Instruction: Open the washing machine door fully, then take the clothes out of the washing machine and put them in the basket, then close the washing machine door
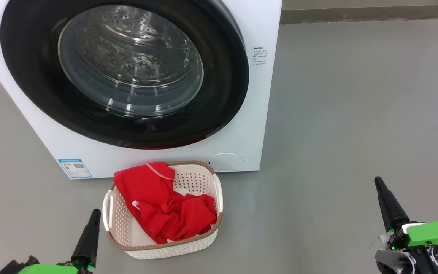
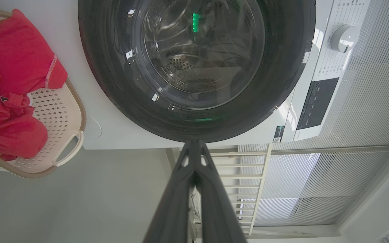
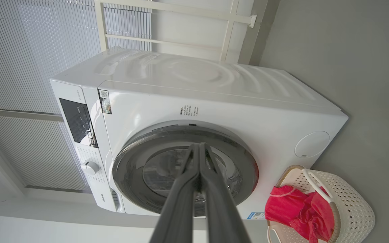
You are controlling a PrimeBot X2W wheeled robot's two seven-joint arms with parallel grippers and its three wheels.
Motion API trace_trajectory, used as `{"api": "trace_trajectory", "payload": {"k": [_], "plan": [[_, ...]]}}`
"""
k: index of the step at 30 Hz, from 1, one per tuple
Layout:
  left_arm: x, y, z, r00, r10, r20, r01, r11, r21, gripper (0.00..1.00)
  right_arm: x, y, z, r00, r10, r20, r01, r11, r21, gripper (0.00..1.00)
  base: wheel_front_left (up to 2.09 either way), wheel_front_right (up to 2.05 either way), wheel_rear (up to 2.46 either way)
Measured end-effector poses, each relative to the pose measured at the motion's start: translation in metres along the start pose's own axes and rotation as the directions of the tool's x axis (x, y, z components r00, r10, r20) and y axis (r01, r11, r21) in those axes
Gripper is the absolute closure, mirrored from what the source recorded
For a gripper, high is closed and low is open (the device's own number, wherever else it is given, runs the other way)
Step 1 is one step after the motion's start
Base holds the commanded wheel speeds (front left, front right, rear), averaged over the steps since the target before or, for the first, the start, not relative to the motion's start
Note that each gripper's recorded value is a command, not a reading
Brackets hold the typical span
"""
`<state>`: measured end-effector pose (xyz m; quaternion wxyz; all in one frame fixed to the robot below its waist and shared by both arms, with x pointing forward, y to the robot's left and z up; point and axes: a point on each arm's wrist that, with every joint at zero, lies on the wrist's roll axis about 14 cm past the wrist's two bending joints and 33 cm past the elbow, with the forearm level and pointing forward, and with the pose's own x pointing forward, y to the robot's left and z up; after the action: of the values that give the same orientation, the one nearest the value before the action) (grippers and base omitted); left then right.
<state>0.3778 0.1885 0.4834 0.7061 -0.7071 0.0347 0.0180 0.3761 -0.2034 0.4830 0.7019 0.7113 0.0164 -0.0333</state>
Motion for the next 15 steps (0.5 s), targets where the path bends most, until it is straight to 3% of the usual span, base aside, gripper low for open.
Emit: {"api": "trace_trajectory", "payload": {"k": [15], "plan": [[0.0000,0.0000,0.0000,1.000,0.000,0.000,0.000,1.000,0.000,1.00,0.0000,0.0000,0.0002,1.000,0.000,0.001,0.000,1.000,0.000,1.00,0.00,0.00,0.00]]}}
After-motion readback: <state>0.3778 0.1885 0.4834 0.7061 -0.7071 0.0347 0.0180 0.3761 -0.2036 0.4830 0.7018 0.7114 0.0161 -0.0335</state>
